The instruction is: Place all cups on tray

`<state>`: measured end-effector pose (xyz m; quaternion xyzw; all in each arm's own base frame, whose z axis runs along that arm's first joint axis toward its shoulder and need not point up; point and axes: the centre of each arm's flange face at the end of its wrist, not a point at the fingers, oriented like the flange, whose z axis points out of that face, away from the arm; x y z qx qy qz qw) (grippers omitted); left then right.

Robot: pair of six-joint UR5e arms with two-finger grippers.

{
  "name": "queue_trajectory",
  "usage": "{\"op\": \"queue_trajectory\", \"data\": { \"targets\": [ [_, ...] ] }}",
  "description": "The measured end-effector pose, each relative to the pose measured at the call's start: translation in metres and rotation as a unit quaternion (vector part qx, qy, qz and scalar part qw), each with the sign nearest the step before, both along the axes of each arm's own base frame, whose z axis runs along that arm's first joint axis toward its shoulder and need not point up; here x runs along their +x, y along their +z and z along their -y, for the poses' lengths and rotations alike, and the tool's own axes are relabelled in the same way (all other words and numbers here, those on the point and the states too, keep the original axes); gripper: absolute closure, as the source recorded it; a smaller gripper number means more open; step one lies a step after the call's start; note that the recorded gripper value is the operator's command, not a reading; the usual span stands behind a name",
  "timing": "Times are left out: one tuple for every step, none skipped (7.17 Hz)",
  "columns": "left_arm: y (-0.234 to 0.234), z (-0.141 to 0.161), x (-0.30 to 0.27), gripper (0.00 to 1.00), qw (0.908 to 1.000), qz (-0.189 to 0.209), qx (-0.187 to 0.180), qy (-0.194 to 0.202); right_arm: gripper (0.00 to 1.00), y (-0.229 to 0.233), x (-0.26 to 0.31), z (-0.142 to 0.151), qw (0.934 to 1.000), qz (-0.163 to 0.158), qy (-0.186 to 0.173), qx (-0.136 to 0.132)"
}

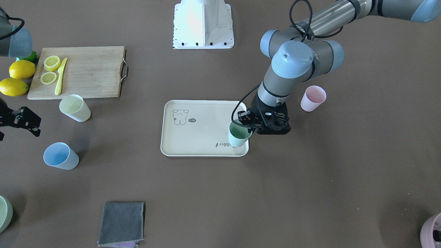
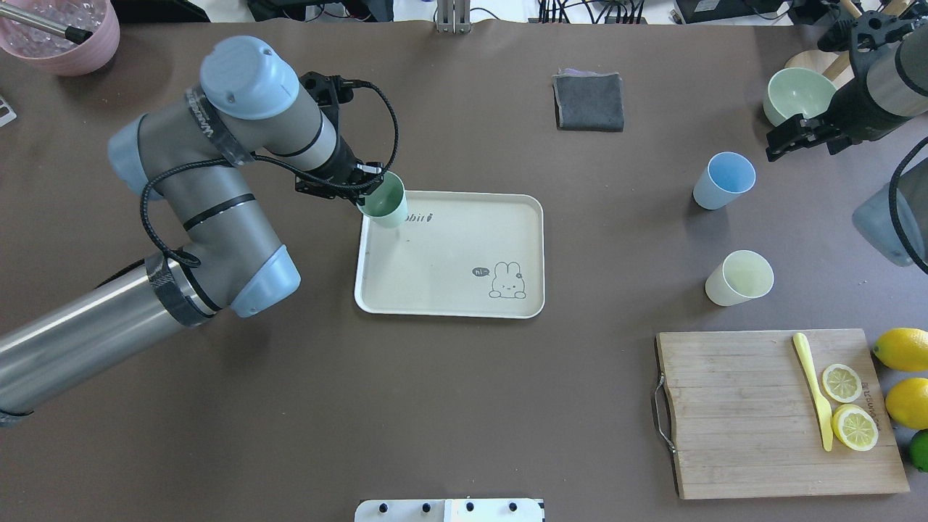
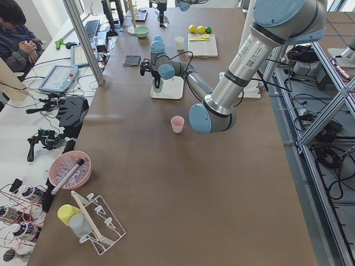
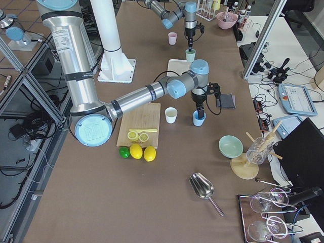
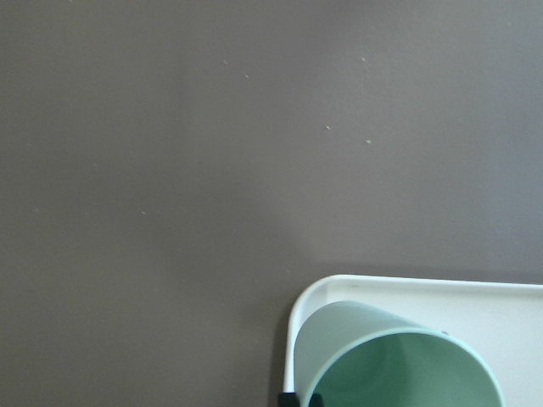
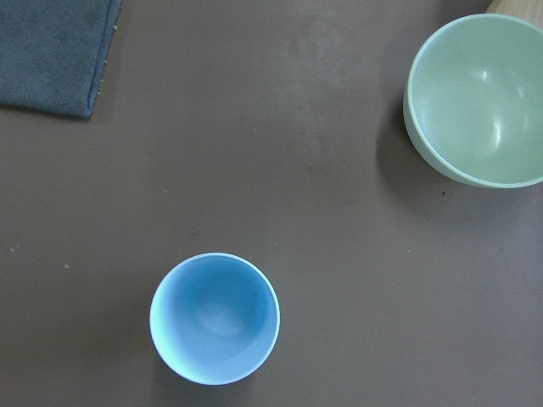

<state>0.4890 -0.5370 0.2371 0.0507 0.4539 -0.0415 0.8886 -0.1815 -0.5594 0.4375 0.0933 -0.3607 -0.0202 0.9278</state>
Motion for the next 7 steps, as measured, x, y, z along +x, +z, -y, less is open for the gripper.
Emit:
{"op": "queue_trajectory", "data": {
  "targets": [
    [0.001,-0.006,0.012,1.0,1.0,0.006,0.0,0.001,0.0,0.001,-0.001,0.0,1.0,0.0,0.0,-0.001],
    [0.003,-0.007,0.016,0.25,1.0,0.009,0.002,0.001,0.0,0.001,-0.002,0.0,1.0,0.0,-0.001,-0.001],
    [0.002,-0.007,0.017,0.02,0.9999,0.01,0.003,0.002,0.0,0.001,-0.003,0.0,1.0,-0.001,-0.001,-0.002],
    [0.0,-0.008,0.016,0.01,1.0,0.008,0.006,0.002,0.0,0.003,-0.004,0.001,1.0,-0.001,-0.001,-0.003],
    [-0.007,-0.006,0.007,0.01,0.9999,0.002,0.01,-0.003,0.05,0.006,-0.006,0.002,1.0,-0.003,-0.002,-0.007],
    [-0.016,0.002,-0.014,0.01,0.9998,-0.007,0.015,-0.008,0.11,0.009,-0.008,0.005,0.9999,-0.004,-0.003,-0.01],
    [-0.018,0.012,-0.041,0.01,0.9997,-0.01,0.022,-0.007,0.12,0.015,-0.012,0.009,0.9999,-0.004,-0.004,-0.013]
  ]
}}
